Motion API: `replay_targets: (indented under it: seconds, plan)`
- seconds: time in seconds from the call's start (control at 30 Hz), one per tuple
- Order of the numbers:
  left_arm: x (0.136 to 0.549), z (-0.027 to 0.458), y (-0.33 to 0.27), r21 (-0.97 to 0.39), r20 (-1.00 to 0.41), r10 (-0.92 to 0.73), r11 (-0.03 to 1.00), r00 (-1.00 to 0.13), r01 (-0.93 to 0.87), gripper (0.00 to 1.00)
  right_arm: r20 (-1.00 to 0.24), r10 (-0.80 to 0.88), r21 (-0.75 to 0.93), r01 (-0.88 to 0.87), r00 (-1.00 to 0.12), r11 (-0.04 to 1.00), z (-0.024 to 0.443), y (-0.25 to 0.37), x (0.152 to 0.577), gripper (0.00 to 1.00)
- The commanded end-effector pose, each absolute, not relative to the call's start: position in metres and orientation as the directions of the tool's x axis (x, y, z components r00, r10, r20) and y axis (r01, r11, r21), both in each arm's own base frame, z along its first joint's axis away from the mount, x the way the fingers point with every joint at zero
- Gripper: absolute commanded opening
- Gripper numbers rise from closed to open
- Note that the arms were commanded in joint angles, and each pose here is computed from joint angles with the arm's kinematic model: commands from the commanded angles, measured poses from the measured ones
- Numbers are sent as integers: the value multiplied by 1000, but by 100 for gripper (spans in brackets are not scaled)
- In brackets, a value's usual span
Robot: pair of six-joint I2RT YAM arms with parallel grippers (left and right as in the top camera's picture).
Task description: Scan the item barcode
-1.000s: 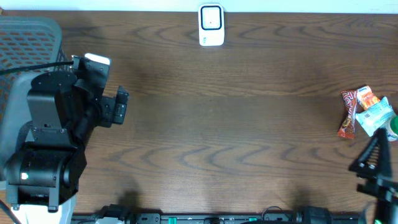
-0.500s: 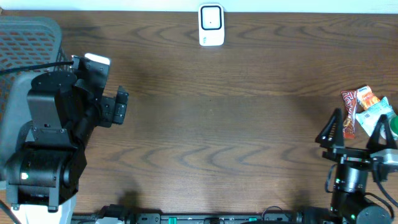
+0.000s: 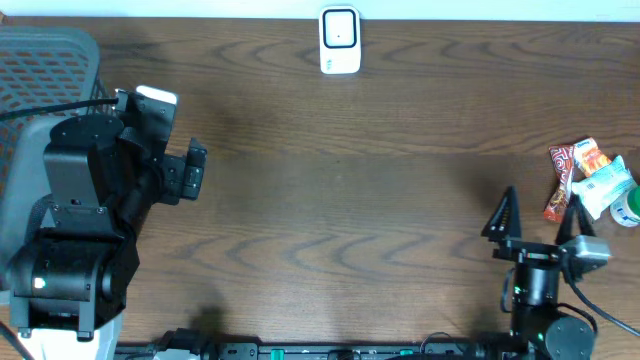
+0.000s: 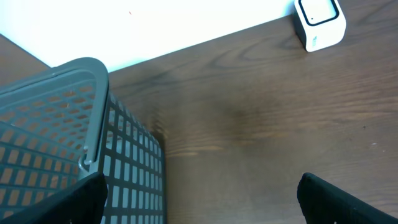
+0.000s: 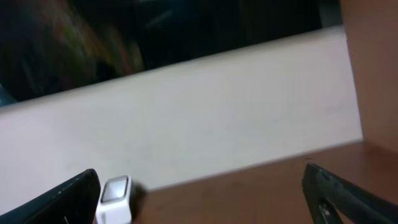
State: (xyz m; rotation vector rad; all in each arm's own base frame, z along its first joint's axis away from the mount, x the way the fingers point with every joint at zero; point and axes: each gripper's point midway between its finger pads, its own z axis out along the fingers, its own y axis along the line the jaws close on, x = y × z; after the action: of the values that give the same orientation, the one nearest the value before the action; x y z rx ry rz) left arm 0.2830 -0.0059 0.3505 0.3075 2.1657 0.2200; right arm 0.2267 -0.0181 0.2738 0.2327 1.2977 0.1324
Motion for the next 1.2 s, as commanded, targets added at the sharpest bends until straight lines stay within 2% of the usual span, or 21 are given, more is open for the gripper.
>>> replay_targets:
  seconds: [0.0,0.27,0.47,1.17]
  plan:
    - [283,349,-5,265,-774,296,954,-560,138,98,-948,235,256,74,215,964,245,-21,234,99]
    - [283,349,-5,265,-774,296,954,-560,138,98,-968,236,243,74,88,967,193,-15,245,99]
    - [283,349,-5,265,-774,296,954,-560,137,98,-971,234,228,105,-48,968,157,-15,246,99]
    - [283,349,-5,265,-774,296,954,-560,138,98,-971,234,229,103,-42,968,159,-15,246,99]
